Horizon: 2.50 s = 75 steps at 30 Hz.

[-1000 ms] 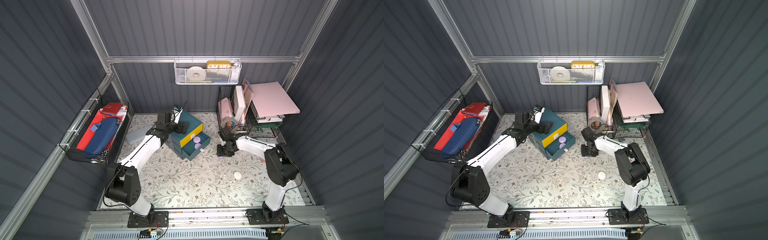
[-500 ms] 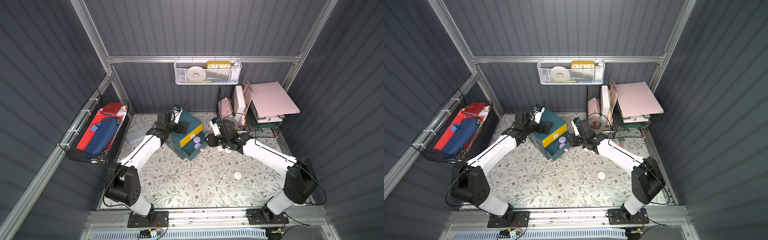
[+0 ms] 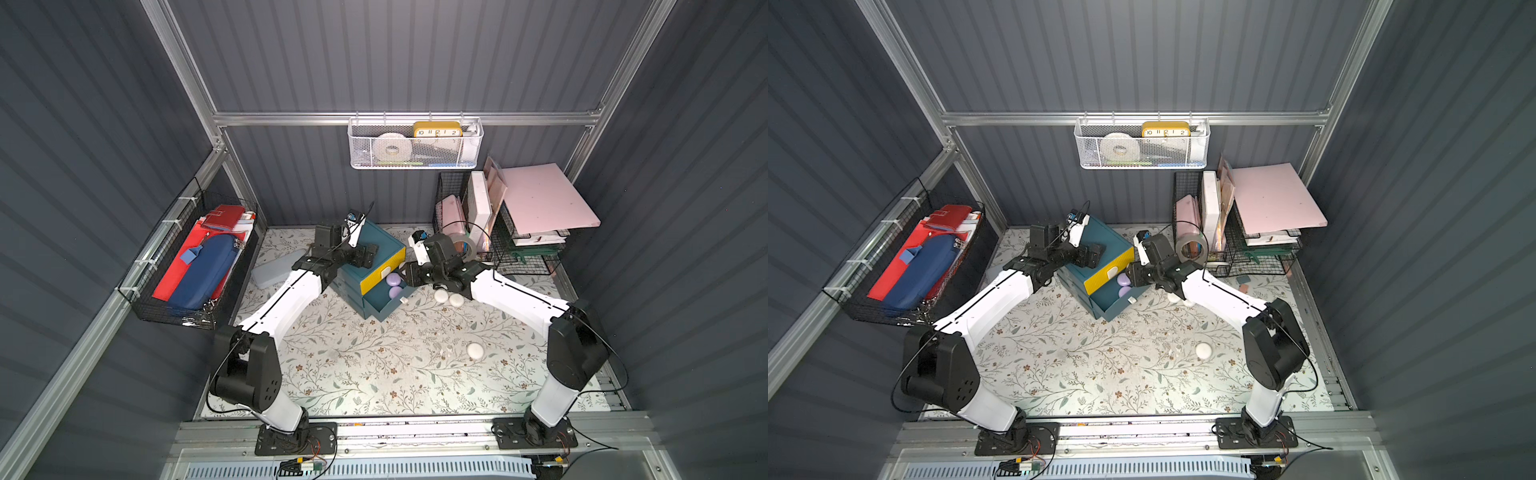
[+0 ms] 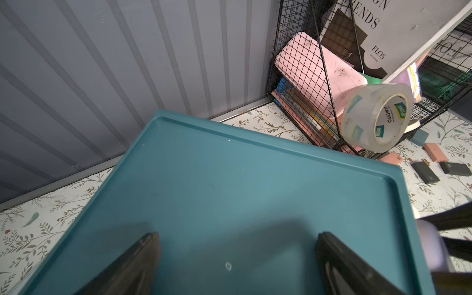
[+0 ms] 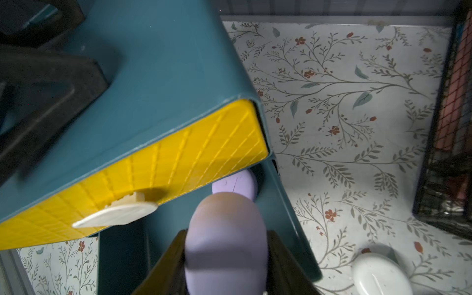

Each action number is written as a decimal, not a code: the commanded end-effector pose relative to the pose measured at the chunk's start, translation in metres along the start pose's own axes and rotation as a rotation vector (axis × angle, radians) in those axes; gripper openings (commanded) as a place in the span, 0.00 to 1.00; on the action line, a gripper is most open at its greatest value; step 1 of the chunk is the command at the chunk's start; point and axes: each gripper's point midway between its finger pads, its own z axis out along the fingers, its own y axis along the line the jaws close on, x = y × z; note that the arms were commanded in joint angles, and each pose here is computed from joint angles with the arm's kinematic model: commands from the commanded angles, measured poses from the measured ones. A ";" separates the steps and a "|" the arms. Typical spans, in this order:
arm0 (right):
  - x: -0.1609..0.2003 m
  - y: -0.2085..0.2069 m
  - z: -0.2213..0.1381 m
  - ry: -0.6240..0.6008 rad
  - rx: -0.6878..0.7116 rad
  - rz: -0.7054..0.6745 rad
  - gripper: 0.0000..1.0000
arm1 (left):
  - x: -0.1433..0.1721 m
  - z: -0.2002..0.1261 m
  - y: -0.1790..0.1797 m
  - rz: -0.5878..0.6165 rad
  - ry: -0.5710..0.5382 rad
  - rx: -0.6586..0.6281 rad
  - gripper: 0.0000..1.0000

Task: Put the bluetooth earphones in the drawer according to color
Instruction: Place the bluetooth earphone in the drawer, then close the drawer in the storage box.

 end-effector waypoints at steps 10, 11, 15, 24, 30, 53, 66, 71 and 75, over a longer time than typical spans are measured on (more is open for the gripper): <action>-0.007 0.011 0.007 -0.009 -0.041 0.023 0.22 | 0.075 0.010 -0.015 -0.029 0.255 0.046 0.99; -0.006 0.011 0.008 -0.007 -0.039 0.026 0.27 | 0.076 0.011 -0.015 -0.028 0.257 0.045 0.99; -0.005 0.012 0.008 -0.007 -0.045 0.027 0.49 | 0.077 0.012 -0.015 -0.029 0.261 0.045 0.99; -0.008 0.013 0.004 -0.022 -0.051 0.020 0.67 | 0.077 0.012 -0.016 -0.030 0.260 0.047 0.99; -0.022 0.003 -0.022 -0.093 0.033 -0.033 0.71 | 0.076 0.011 -0.015 -0.030 0.258 0.046 0.99; 0.061 -0.014 -0.060 -0.068 -0.040 0.214 0.00 | 0.075 0.011 -0.018 -0.033 0.258 0.055 0.99; 0.067 -0.003 -0.036 -0.098 -0.161 0.325 0.00 | 0.075 0.011 -0.018 -0.033 0.259 0.054 0.99; 0.063 -0.001 -0.026 -0.107 -0.184 0.342 0.00 | 0.075 0.011 -0.019 -0.031 0.257 0.055 0.99; 0.054 0.000 -0.019 -0.120 -0.179 0.333 0.00 | 0.075 0.011 -0.019 -0.030 0.258 0.055 1.00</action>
